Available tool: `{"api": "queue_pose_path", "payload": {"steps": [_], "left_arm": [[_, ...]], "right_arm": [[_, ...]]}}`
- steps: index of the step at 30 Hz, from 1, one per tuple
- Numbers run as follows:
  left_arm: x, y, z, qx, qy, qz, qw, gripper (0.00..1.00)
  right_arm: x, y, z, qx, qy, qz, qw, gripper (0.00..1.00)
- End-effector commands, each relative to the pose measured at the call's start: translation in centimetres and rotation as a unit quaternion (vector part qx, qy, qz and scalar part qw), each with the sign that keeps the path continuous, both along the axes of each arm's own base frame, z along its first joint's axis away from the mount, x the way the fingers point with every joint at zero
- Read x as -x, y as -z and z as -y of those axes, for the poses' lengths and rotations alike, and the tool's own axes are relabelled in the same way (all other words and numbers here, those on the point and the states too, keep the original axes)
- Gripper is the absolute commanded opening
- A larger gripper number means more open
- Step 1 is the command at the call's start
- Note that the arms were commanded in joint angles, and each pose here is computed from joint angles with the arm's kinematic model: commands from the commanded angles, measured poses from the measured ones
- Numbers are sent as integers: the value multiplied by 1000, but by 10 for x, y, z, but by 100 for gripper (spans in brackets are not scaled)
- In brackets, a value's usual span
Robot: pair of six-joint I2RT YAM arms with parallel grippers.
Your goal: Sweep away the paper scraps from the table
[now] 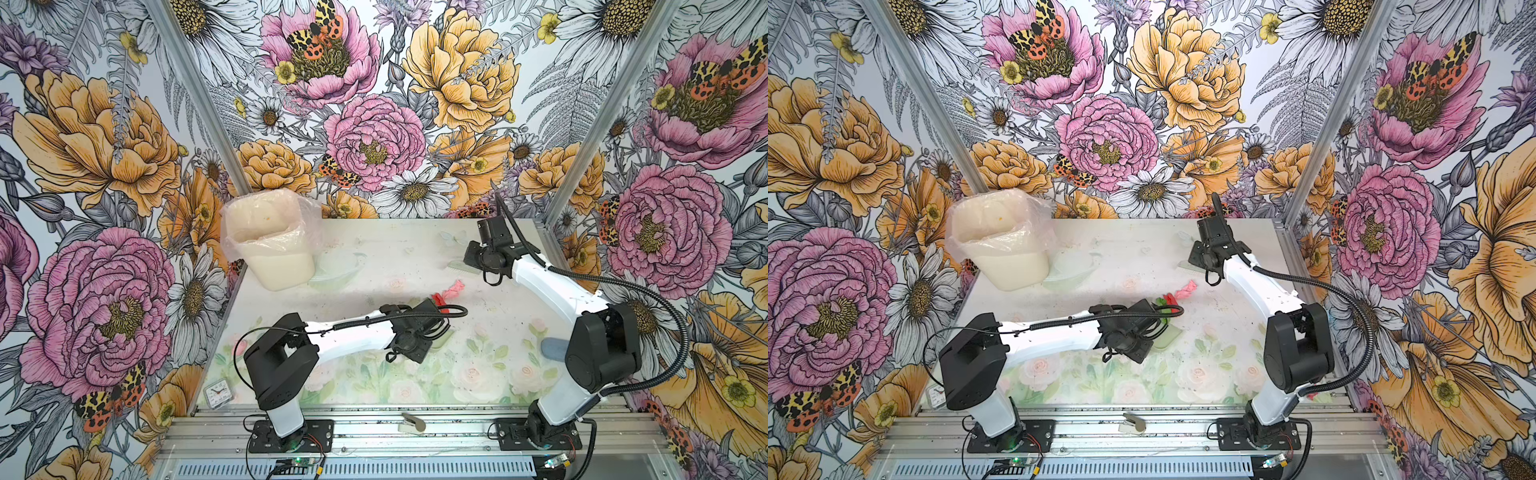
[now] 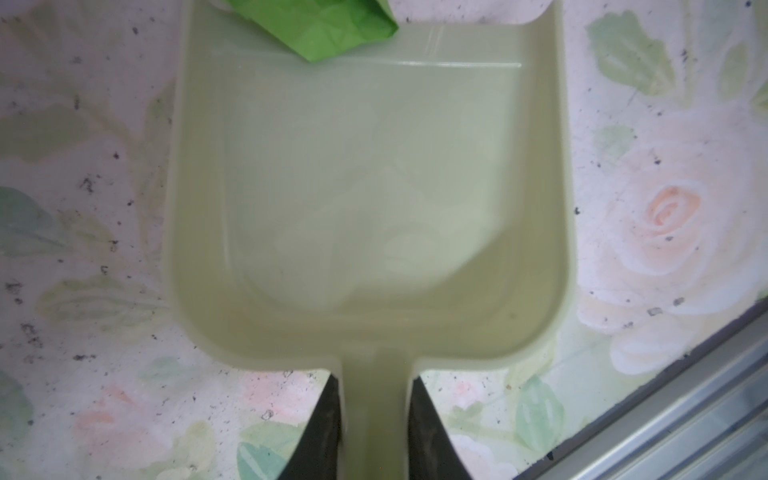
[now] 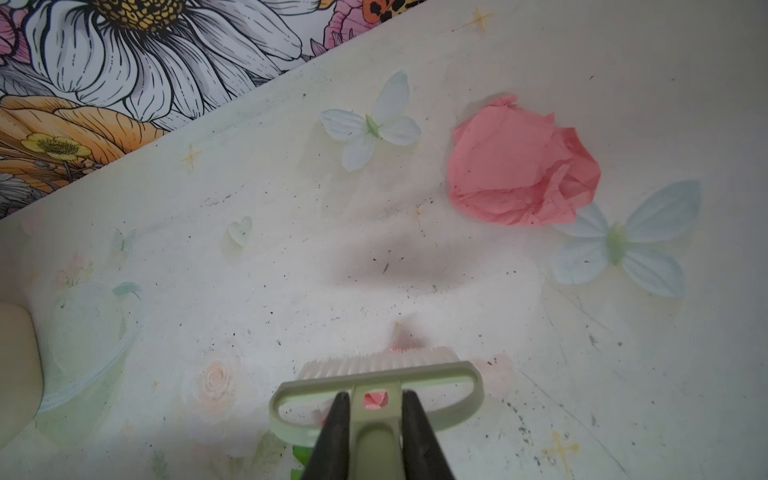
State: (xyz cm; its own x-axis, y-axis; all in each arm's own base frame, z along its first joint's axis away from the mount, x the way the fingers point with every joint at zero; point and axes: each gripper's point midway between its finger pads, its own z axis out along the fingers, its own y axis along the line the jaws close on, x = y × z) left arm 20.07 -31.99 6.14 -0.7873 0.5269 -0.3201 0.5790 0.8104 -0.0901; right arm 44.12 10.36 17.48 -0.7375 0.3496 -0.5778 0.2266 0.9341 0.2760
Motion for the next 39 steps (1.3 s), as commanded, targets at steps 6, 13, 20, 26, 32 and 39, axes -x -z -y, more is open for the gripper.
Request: {"api": "queue_pose_path", "payload": {"steps": [6, 13, 20, 26, 32, 39], "left_arm": [[-2, 0, 7, 0, 9, 5, 1000, 0], [-4, 5, 9, -6, 10, 2, 1000, 0], [-8, 6, 8, -7, 3, 4, 1000, 0], [-11, 10, 9, -5, -3, 0, 1000, 0], [-13, 11, 16, 8, -7, -2, 1000, 0], [-15, 10, 17, 18, -17, 0, 1000, 0]], "right_arm": [[-29, 7, 24, 67, 47, 12, 997, 0], [-24, 37, 12, 63, 47, -18, 997, 0], [2, 52, -17, 46, 22, -38, 998, 0], [26, 52, -33, 35, 8, -41, 999, 0], [53, 61, -44, 18, 6, -57, 998, 0], [82, 74, -64, 1, -7, -75, 997, 0]]}}
